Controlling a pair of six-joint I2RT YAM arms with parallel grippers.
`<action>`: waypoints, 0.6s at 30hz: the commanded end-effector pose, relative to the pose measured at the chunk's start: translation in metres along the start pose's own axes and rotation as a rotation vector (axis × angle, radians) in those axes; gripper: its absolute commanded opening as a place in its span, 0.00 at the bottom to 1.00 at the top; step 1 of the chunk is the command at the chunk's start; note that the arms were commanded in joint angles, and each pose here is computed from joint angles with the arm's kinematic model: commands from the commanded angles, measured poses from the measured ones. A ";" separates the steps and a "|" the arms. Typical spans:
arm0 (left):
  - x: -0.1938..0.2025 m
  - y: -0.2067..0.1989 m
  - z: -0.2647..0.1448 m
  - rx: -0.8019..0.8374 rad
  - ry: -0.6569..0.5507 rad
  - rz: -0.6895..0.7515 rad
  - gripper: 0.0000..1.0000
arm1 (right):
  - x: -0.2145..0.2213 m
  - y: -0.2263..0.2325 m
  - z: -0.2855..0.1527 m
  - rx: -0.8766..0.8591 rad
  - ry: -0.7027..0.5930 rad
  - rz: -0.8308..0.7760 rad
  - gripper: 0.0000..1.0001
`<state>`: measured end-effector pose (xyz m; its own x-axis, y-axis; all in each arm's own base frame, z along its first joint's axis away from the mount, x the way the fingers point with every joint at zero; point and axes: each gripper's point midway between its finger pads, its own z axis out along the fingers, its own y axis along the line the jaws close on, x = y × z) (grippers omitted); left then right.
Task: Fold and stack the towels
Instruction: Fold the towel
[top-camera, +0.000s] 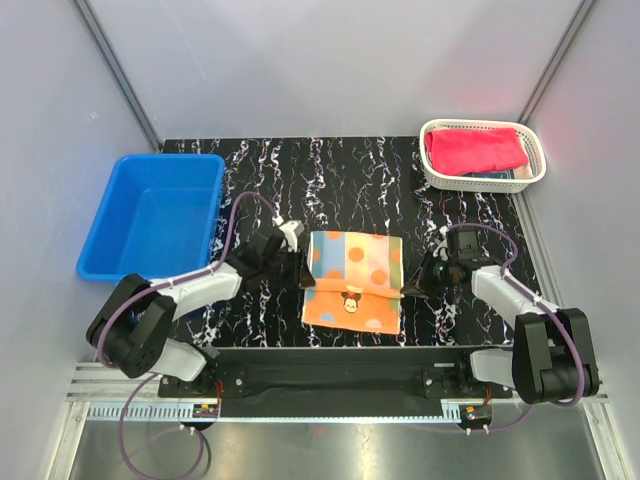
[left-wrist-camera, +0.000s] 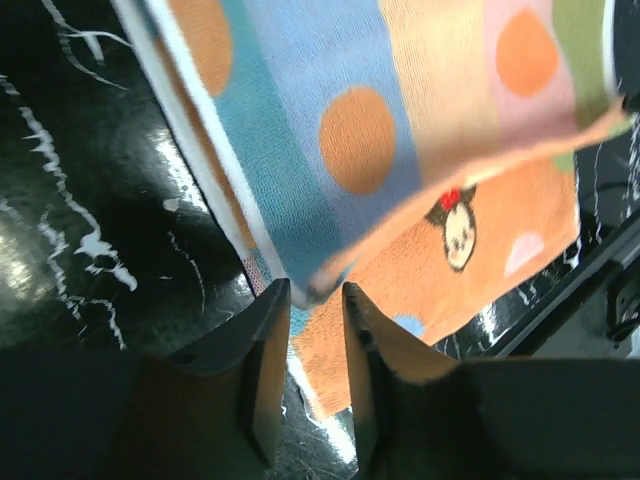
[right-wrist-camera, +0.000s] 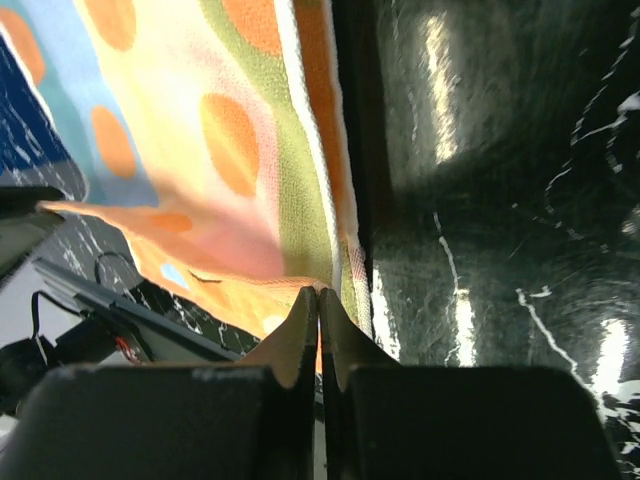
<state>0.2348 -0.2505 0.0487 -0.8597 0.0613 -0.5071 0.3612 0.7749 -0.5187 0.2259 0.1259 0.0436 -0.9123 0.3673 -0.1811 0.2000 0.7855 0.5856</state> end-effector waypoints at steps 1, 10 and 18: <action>-0.050 -0.016 -0.018 -0.012 -0.184 -0.047 0.36 | 0.002 0.023 -0.004 -0.109 -0.018 -0.009 0.02; -0.065 -0.009 -0.020 -0.132 -0.147 -0.099 0.44 | 0.010 0.025 -0.010 -0.054 -0.020 -0.011 0.37; -0.026 -0.012 -0.011 -0.086 -0.017 -0.165 0.39 | 0.011 0.013 -0.009 0.025 -0.020 0.059 0.38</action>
<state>0.2601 -0.2482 0.0751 -0.8833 -0.0761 -0.4625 0.1863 0.8484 -0.4954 0.2162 0.1390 0.0602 -0.8948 0.4028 -0.1926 0.2133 0.7646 0.6082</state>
